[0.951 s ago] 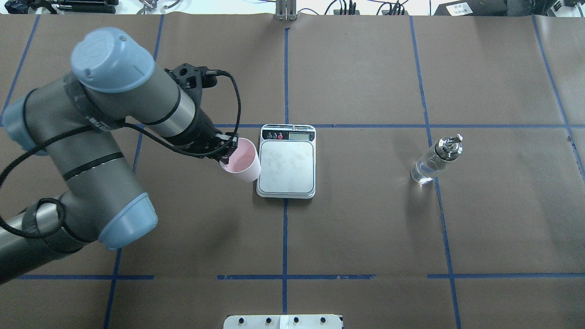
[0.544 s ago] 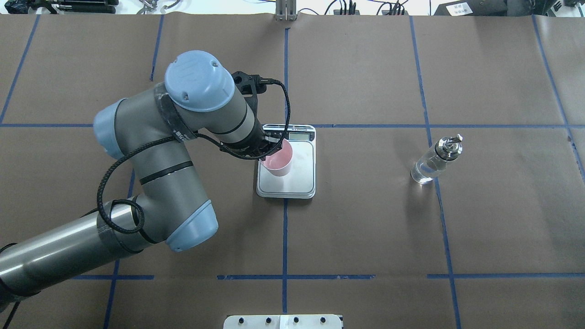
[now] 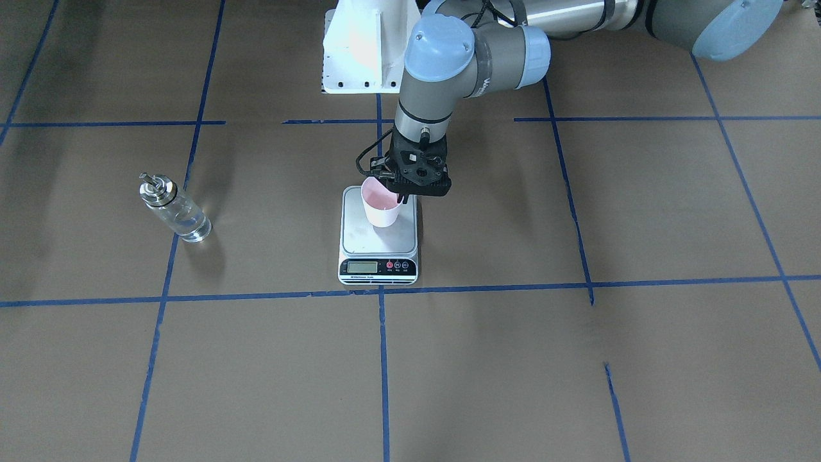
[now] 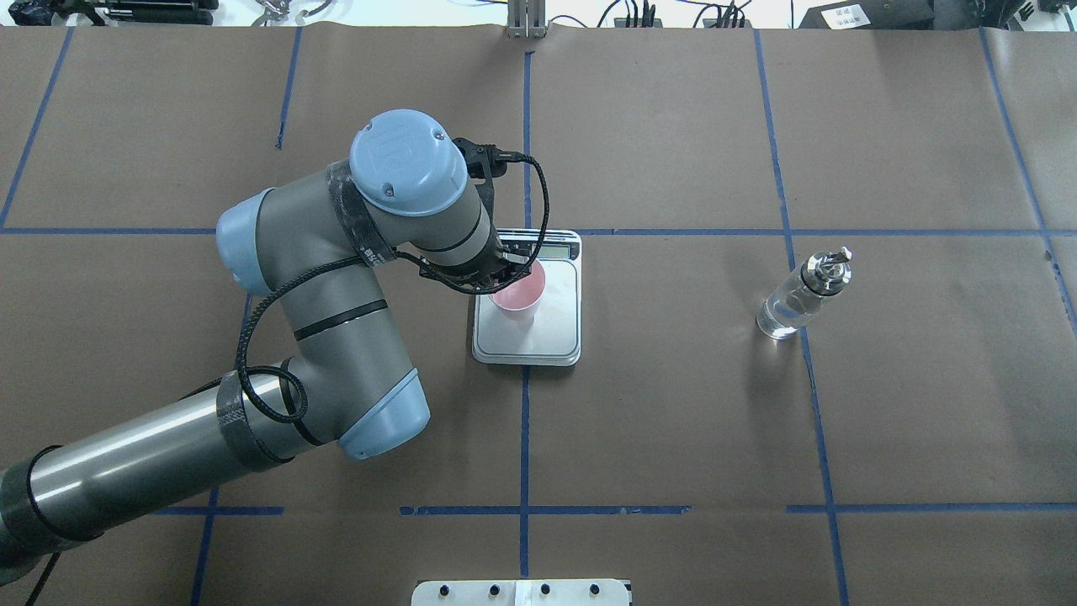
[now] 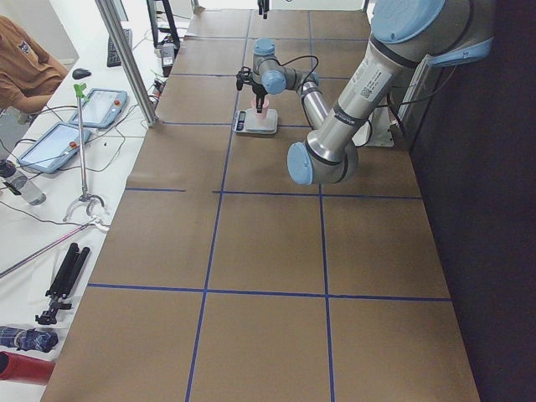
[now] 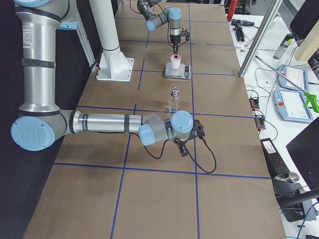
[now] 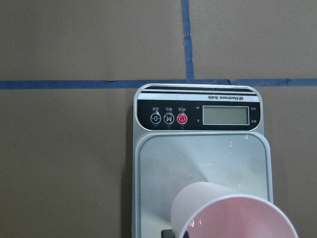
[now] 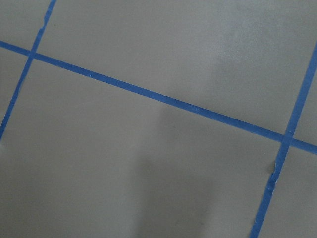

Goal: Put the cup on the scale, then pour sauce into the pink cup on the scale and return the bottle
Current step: 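Lower the cup onto the scale and open the left gripper, then withdraw the left gripper away while the right gripper approaches the glass bottle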

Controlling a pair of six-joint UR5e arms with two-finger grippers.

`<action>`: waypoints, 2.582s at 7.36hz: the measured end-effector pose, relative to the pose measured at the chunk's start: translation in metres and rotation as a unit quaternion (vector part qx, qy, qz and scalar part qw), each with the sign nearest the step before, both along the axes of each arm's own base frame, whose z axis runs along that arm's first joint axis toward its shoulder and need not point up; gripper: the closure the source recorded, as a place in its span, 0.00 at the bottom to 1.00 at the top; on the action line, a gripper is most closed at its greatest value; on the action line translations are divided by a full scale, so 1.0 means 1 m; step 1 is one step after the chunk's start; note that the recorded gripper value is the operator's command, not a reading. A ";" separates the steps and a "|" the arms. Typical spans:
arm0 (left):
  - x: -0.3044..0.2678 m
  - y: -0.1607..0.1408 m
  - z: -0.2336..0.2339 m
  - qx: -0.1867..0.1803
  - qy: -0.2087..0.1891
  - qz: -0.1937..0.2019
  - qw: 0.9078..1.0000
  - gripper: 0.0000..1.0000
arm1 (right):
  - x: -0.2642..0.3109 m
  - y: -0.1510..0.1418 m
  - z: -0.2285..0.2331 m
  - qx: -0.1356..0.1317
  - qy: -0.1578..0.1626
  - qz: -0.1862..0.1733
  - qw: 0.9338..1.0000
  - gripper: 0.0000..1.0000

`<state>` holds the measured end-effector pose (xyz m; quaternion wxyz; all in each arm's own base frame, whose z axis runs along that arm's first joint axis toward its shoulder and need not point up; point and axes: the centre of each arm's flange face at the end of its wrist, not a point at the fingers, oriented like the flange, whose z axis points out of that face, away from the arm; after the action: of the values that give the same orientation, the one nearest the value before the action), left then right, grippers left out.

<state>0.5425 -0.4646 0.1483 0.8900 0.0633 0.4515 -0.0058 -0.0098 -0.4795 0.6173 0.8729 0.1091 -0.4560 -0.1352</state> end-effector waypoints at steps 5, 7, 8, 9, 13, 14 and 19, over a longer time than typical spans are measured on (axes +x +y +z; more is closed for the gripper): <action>0.013 -0.008 0.004 0.004 0.007 -0.001 1.000 0.65 | -0.001 0.003 0.004 0.000 0.001 -0.002 1.000 0.00; 0.011 -0.007 0.002 0.005 0.008 -0.001 1.000 0.52 | -0.002 0.003 0.003 -0.002 0.001 -0.002 1.000 0.00; 0.006 -0.005 -0.003 0.008 0.014 -0.002 1.000 0.43 | -0.004 0.003 0.002 -0.002 0.001 -0.003 1.000 0.00; -0.007 0.002 -0.012 0.016 0.028 -0.002 0.999 0.42 | -0.010 0.002 0.000 -0.001 0.001 -0.008 1.000 0.00; -0.105 0.015 -0.028 0.052 0.081 -0.034 0.995 0.42 | -0.074 0.014 -0.066 0.001 -0.050 0.056 0.997 0.00; -0.116 0.009 -0.028 0.054 0.082 -0.043 0.994 0.42 | -0.097 0.029 -0.072 -0.004 -0.071 0.078 0.994 0.00; -0.134 -0.005 -0.026 0.055 0.081 -0.062 0.993 0.42 | -0.161 0.114 -0.093 0.023 -0.118 0.088 0.989 0.01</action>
<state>0.4084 -0.4697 0.1219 0.8435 0.1393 0.5172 -0.0414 -0.1706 -0.3656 0.5241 0.8189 0.1834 -0.5410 -0.0548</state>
